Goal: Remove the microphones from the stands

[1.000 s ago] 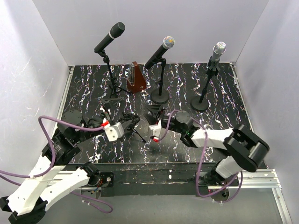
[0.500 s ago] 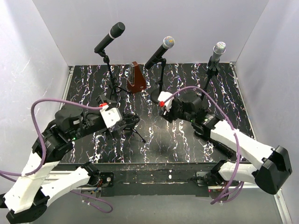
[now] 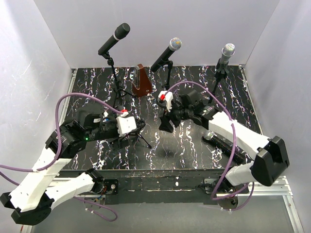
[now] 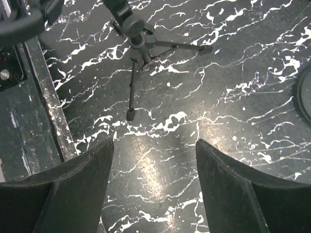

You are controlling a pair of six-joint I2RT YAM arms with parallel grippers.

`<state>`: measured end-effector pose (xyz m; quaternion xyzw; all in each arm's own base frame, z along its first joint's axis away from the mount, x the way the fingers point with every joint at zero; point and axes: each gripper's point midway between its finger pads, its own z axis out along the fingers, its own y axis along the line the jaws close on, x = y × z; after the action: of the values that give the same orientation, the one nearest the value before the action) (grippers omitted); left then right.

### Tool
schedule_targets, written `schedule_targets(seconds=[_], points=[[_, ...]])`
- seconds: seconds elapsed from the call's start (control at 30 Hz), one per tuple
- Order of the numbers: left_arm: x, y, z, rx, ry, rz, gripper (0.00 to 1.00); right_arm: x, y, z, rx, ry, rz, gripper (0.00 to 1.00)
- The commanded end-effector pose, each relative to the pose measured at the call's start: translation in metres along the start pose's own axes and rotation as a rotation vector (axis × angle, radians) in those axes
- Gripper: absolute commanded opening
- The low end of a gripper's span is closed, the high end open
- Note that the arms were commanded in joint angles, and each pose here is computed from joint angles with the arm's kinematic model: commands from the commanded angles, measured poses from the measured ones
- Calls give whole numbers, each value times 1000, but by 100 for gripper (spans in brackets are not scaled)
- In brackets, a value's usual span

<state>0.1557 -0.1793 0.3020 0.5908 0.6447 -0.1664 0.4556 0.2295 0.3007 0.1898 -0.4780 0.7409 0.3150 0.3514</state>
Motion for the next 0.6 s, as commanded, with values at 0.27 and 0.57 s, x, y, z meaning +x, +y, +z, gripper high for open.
schedule_targets(seconds=[0.27,0.57], points=[[17,17,42,-28,24,121,59,-38,8,0,-63,-100,1,74],[46,24,25,-62,209,120,0,-28,-2,-6,3,-107,5,73]])
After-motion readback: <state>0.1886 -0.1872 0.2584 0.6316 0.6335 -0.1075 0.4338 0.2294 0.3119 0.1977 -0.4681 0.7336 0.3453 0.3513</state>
